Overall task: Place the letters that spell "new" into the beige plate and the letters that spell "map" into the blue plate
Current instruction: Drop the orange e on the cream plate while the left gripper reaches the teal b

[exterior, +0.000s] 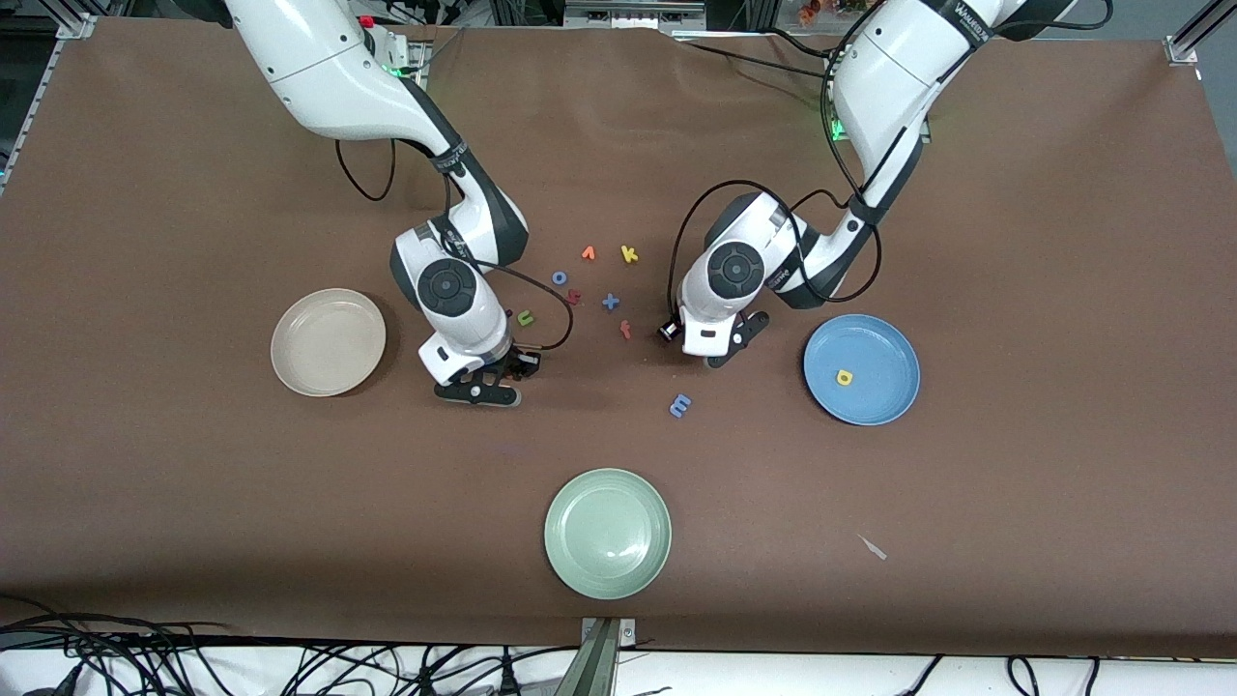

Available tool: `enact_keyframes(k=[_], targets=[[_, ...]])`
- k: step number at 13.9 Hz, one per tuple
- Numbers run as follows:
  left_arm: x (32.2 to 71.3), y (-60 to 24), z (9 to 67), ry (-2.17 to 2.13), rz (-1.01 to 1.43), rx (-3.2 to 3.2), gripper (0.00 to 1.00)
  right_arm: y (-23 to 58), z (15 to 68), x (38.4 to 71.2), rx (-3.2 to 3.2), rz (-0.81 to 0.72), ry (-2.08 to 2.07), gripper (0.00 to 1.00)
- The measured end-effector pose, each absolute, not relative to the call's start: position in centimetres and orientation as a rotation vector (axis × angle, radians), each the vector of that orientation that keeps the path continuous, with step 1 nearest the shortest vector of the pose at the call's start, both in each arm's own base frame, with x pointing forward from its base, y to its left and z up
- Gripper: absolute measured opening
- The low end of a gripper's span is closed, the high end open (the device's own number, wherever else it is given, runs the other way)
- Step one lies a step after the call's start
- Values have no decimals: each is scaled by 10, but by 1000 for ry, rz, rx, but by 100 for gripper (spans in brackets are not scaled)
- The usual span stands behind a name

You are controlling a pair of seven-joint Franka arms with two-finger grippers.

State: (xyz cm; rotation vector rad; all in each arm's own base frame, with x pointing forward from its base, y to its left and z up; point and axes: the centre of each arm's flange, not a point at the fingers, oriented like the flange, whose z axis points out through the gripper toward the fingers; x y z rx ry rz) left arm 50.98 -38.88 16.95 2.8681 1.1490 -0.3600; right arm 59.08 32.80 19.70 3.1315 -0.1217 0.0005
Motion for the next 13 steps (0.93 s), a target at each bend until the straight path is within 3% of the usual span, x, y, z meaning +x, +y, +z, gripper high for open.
enact_keyframes(k=[1, 4, 9, 13], targets=[[510, -388, 170, 1151, -358, 2866, 59, 321, 210, 597, 3117, -23, -91, 29], [513, -387, 172, 1152, -348, 2858, 28, 286, 242, 602, 3089, -39, 25, 29], [516, -386, 177, 1158, -341, 2852, 29, 190, 246, 562, 3052, 17, 279, 29], [544, -356, 223, 1115, -388, 2925, 29, 115, 252, 542, 3011, -25, 439, 29]])
